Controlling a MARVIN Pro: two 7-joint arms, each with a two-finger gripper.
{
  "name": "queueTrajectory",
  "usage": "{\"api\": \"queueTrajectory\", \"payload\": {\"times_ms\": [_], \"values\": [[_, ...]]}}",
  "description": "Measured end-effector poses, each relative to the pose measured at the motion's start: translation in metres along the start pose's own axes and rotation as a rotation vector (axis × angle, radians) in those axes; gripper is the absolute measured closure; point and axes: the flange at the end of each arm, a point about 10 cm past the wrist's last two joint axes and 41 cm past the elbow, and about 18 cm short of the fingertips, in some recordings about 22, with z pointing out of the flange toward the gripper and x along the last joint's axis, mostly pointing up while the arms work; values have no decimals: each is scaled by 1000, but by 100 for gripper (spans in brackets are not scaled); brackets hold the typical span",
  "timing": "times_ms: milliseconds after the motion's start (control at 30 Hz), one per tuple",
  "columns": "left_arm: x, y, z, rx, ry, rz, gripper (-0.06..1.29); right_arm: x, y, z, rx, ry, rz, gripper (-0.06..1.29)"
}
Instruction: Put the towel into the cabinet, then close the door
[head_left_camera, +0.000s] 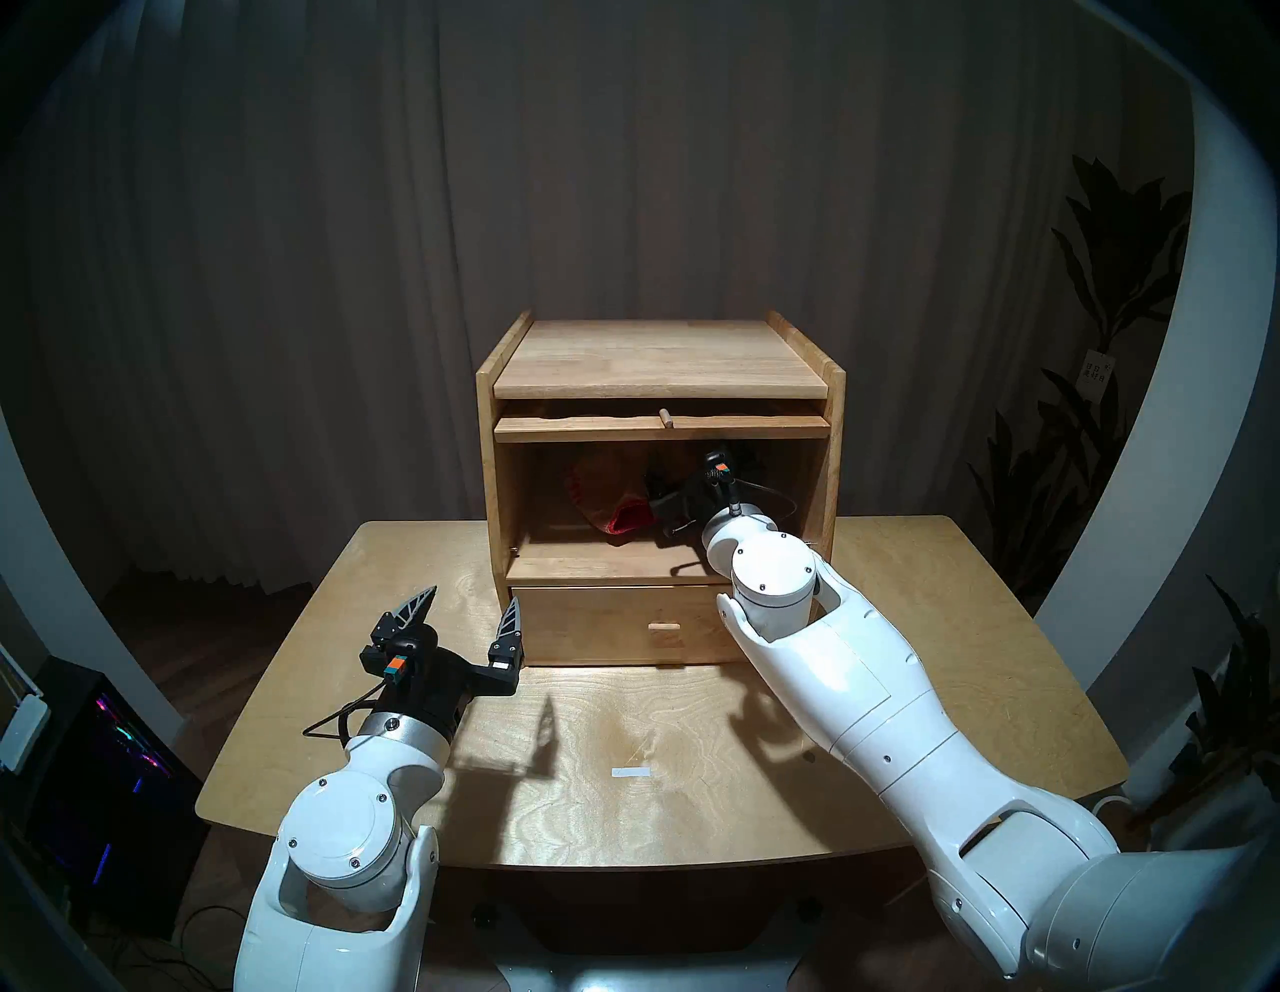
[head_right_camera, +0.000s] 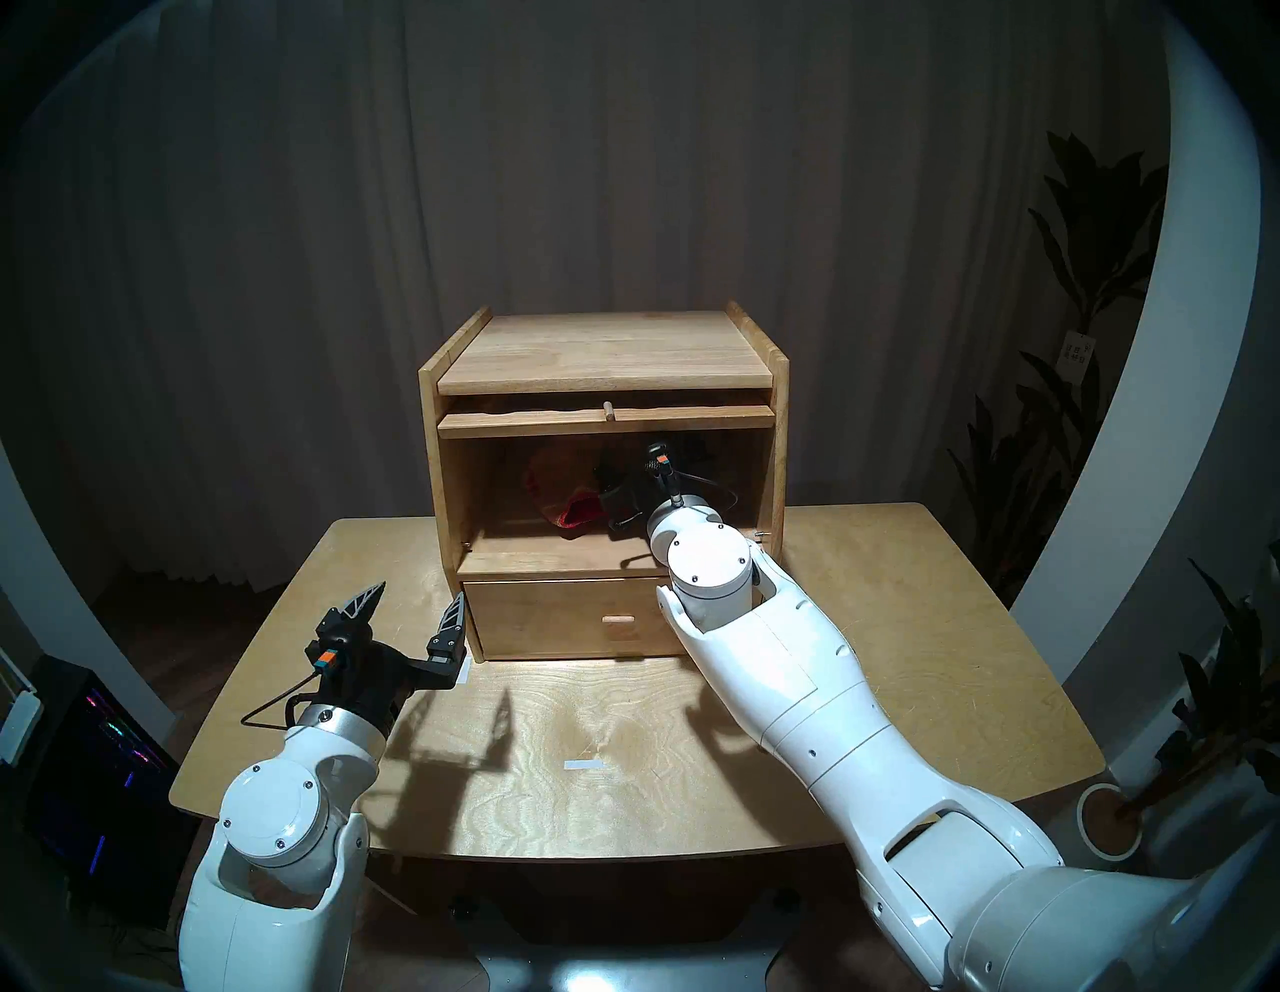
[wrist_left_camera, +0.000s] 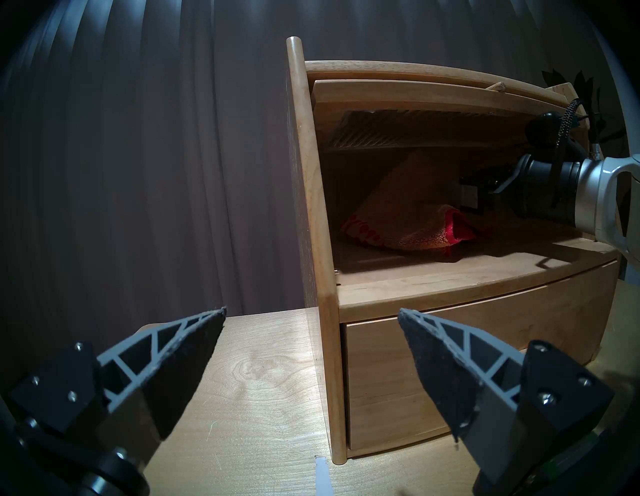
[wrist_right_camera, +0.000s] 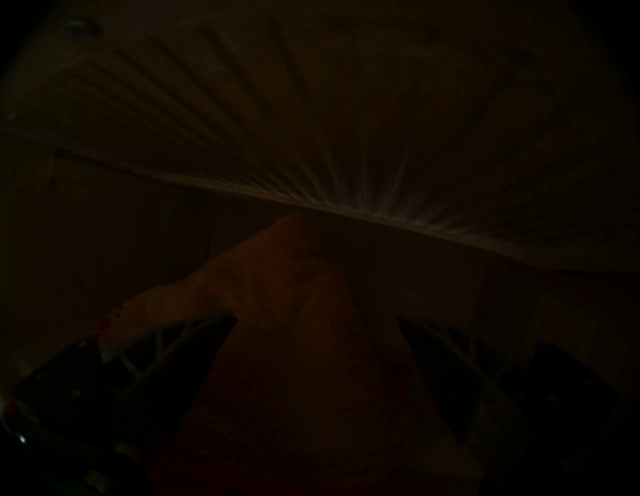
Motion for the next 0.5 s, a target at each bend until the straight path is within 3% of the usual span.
{"api": "queueTrajectory", "payload": {"times_ms": [300, 500], "values": [[0, 0, 0, 0, -1, 0, -2, -4, 10, -26, -14, 11, 0, -2], [-1, 0, 0, 0, -3, -1, -2, 7, 6, -42, 12, 61, 4, -2]]}}
